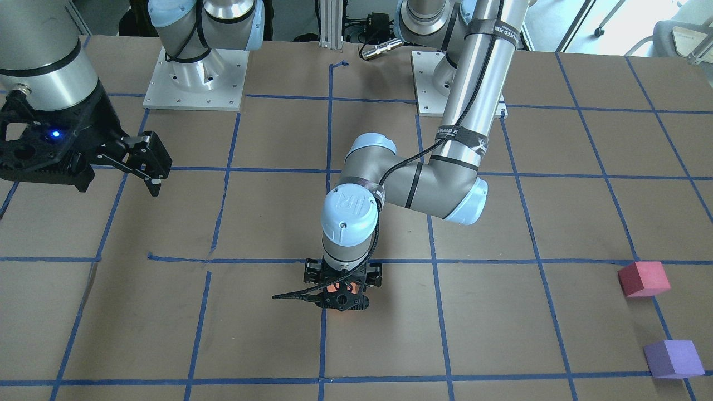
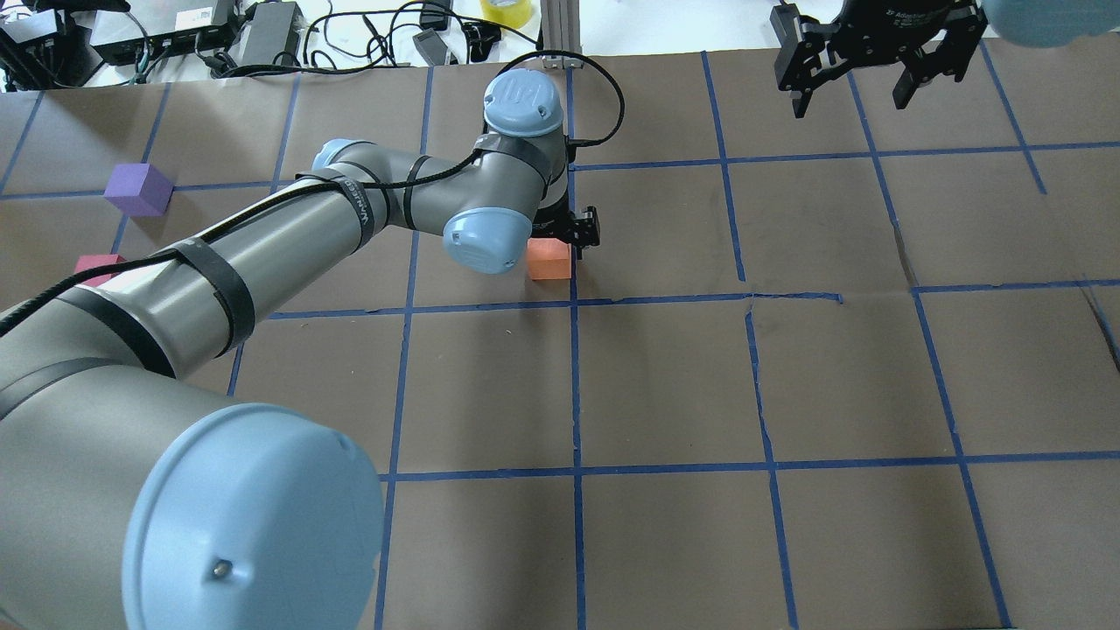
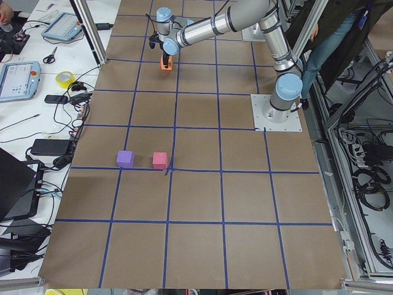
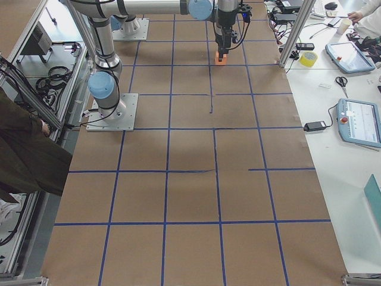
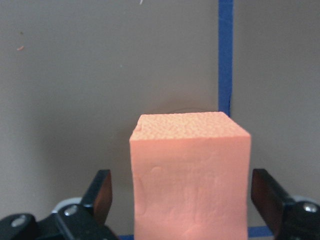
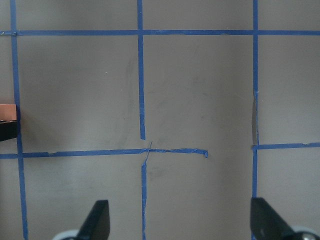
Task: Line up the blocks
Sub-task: 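Reach the left gripper to the orange cube and grasp it, then carry the orange cube with the left gripper toward the purple cube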
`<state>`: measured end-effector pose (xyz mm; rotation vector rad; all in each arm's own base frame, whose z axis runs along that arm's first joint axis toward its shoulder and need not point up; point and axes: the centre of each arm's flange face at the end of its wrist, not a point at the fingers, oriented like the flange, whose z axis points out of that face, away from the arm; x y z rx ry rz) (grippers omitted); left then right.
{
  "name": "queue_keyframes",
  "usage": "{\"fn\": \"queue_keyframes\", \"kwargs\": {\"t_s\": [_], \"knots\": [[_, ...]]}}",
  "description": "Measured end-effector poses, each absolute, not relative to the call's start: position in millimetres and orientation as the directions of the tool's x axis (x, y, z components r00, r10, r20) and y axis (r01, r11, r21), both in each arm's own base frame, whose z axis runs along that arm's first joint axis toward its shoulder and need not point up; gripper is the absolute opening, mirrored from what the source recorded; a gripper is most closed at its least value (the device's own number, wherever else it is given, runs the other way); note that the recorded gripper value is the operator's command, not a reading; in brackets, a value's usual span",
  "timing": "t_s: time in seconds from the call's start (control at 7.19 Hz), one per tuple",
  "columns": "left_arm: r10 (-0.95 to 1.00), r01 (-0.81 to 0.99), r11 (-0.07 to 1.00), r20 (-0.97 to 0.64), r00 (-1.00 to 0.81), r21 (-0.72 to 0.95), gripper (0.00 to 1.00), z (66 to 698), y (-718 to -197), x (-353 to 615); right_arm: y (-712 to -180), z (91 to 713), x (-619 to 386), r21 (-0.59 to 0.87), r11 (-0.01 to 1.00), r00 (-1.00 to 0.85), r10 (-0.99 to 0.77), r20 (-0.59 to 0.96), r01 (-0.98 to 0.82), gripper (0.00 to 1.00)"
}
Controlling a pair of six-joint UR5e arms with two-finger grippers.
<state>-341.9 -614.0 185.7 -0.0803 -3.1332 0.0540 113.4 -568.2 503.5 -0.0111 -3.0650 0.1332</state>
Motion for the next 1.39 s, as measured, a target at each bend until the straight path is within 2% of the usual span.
{"fn": "queue_keyframes", "kwargs": {"t_s": [0.14, 0.28, 0.56, 0.83, 1.39], "knots": [[0.053, 0.053, 0.998, 0.004, -0.999, -0.031, 0.12, 180.8, -615.0, -342.5, -568.0, 503.0, 113.5, -0.086, 0.996, -0.997, 0.010, 0.073, 0.004, 1.00], [0.050, 0.049, 0.998, 0.004, -0.999, -0.034, 0.00, 180.3, -616.6, -343.1, -567.9, 502.5, 113.5, -0.085, 0.996, -0.997, 0.009, 0.073, 0.003, 1.00], [0.038, 0.038, 0.998, -0.001, -0.999, -0.059, 0.00, 191.6, -622.1, -342.6, -567.7, 501.2, 113.4, -0.083, 0.997, -0.997, 0.010, 0.074, 0.003, 1.00], [-0.029, -0.028, 0.996, -0.008, -1.000, -0.082, 0.00, 205.9, -642.8, -301.5, -567.6, 500.6, 113.4, -0.082, 0.997, -0.997, 0.009, 0.074, 0.003, 1.00], [-0.274, -0.272, 0.961, -0.038, -0.961, -0.052, 0.00, 244.4, -712.6, -56.2, -567.2, 500.4, 113.4, -0.081, 0.997, -0.997, 0.009, 0.075, 0.003, 1.00]]}}
